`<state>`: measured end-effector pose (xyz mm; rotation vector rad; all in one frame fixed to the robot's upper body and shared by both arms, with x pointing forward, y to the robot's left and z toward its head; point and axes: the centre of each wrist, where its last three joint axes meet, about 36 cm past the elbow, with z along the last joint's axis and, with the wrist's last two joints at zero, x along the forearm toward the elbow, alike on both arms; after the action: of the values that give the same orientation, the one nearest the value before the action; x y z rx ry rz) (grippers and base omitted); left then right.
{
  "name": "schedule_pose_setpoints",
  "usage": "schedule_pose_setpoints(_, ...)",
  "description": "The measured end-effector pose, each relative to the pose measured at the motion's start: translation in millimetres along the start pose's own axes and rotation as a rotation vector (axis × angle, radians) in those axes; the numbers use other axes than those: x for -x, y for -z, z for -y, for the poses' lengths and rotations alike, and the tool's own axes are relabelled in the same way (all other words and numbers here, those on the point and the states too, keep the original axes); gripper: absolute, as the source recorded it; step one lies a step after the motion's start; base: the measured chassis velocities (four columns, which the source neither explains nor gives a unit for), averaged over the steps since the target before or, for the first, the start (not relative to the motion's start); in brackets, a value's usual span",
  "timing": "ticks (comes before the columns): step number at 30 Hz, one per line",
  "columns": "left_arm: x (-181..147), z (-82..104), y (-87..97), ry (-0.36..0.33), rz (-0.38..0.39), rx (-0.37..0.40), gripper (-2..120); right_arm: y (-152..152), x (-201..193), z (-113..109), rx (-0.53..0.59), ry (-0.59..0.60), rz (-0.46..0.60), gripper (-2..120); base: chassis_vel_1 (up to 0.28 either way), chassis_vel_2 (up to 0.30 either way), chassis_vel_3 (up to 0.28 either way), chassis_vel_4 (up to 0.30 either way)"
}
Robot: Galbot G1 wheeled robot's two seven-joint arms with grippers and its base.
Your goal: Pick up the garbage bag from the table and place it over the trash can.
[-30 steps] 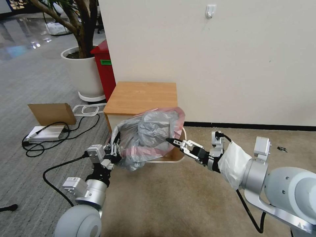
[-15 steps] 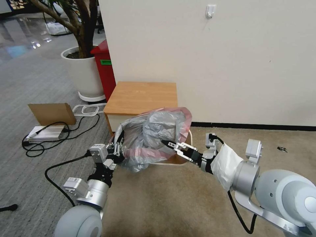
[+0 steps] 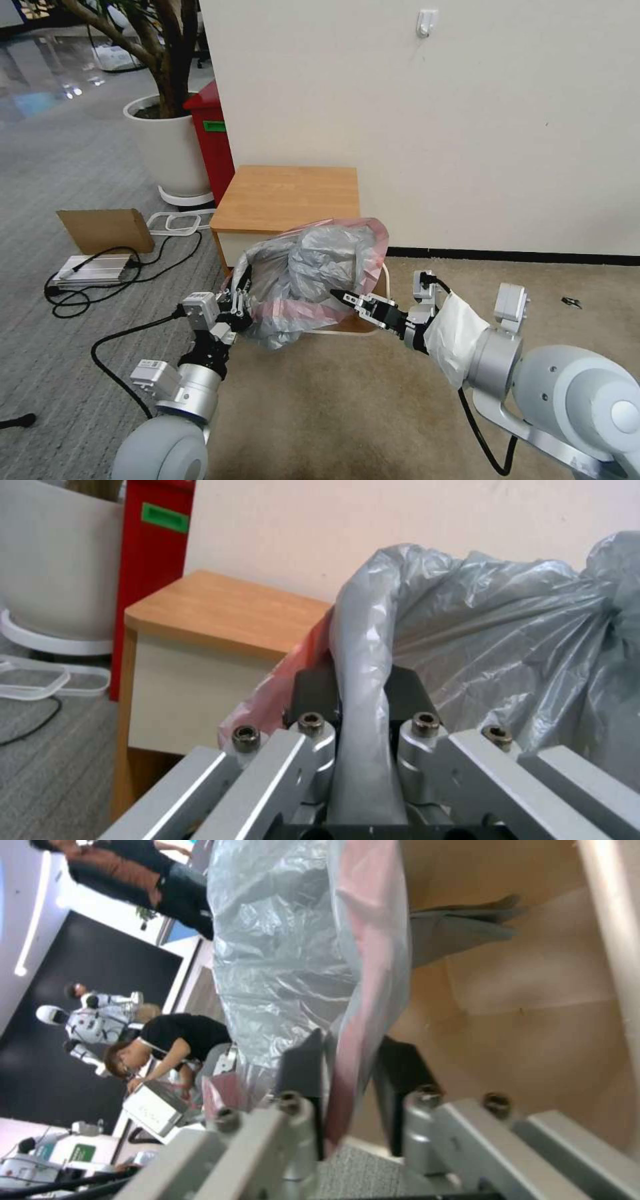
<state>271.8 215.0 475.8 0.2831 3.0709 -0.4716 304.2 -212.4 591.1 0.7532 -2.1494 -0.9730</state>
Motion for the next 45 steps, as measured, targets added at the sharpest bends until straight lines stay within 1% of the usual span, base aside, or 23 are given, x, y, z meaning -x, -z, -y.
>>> schedule_pose_setpoints(1, 0.0, 0.0, 0.0, 0.000, 0.000, 0.000, 7, 0.0, 0.0, 0.0, 0.000, 0.000, 0.000, 13, 0.000, 0.000, 0.000, 0.000)
schedule_pose_setpoints(2, 0.0, 0.0, -0.3, 0.003, -0.001, -0.002, 7, 0.0, 0.0, 0.1, -0.006, 0.001, 0.000, 10, 0.000, 0.000, 0.000, 0.000)
schedule_pose_setpoints(3, 0.2, -0.3, -1.0, 0.009, -0.004, -0.006, 7, 0.1, -0.2, 0.1, -0.018, 0.004, 0.001, 3, 0.000, 0.000, 0.000, 0.000)
schedule_pose_setpoints(4, 0.2, -0.6, -1.5, 0.013, -0.006, -0.011, 7, 0.4, -0.5, 0.3, -0.025, 0.006, 0.003, 0, 0.000, 0.000, 0.000, 0.000)
schedule_pose_setpoints(10, 1.4, -2.7, -4.3, 0.036, -0.018, -0.036, 7, 4.0, -3.6, 1.1, -0.049, 0.010, 0.014, 0, 0.000, 0.000, 0.000, 0.000)
schedule_pose_setpoints(14, 3.1, -4.6, -6.0, 0.058, -0.037, -0.067, 7, 8.2, -8.1, 2.8, -0.071, 0.005, 0.018, 0, 0.000, 0.000, 0.000, 0.000)
schedule_pose_setpoints(16, 5.2, -7.0, -6.2, 0.074, -0.042, -0.088, 7, 9.9, -11.6, 5.2, -0.086, -0.004, 0.009, 0, 0.000, 0.000, 0.000, 0.000)
schedule_pose_setpoints(21, 9.1, -9.6, -3.9, 0.085, -0.043, -0.114, 7, 12.3, -15.3, 6.9, -0.109, -0.018, -0.005, 0, 0.000, 0.000, 0.000, 0.000)
schedule_pose_setpoints(24, 12.7, -11.7, 0.7, 0.096, -0.049, -0.159, 7, 15.1, -18.8, 8.2, -0.130, -0.033, -0.005, 0, 0.000, 0.000, 0.000, 0.000)
schedule_pose_setpoints(25, 12.7, -11.7, 0.7, 0.096, -0.049, -0.159, 7, 15.1, -18.8, 8.2, -0.130, -0.033, -0.005, 0, 0.000, 0.000, 0.000, 0.000)
schedule_pose_setpoints(28, 14.8, -12.5, 6.6, 0.109, -0.054, -0.217, 7, 13.5, -21.2, 11.6, -0.151, -0.043, -0.007, 0, 0.000, 0.000, 0.000, 0.000)
schedule_pose_setpoints(29, 14.8, -12.5, 6.6, 0.109, -0.054, -0.217, 7, 13.5, -21.2, 11.6, -0.151, -0.043, -0.007, 0, 0.000, 0.000, 0.000, 0.000)
schedule_pose_setpoints(32, 15.8, -11.7, 11.7, 0.111, -0.056, -0.264, 7, 8.2, -20.8, 15.2, -0.172, -0.057, -0.009, 0, 0.000, 0.000, 0.000, 0.000)
schedule_pose_setpoints(34, 15.7, -11.1, 12.8, 0.108, -0.058, -0.273, 7, 6.6, -20.6, 16.1, -0.175, -0.060, -0.009, 0, 0.000, 0.000, 0.000, 0.000)
schedule_pose_setpoints(37, 13.5, -8.8, 17.7, 0.096, -0.065, -0.315, 7, 3.0, -21.0, 19.0, -0.171, -0.077, -0.001, 0, 0.000, 0.000, 0.000, 0.000)
schedule_pose_setpoints(43, 11.3, -7.5, 21.2, 0.085, -0.073, -0.337, 7, 3.7, -24.8, 21.8, -0.162, -0.092, 0.016, 0, 0.000, 0.000, 0.000, 0.000)
schedule_pose_setpoints(45, 9.9, -6.7, 22.3, 0.079, -0.079, -0.341, 7, 6.2, -27.0, 22.0, -0.171, -0.102, 0.039, 0, 0.000, 0.000, 0.000, 0.000)
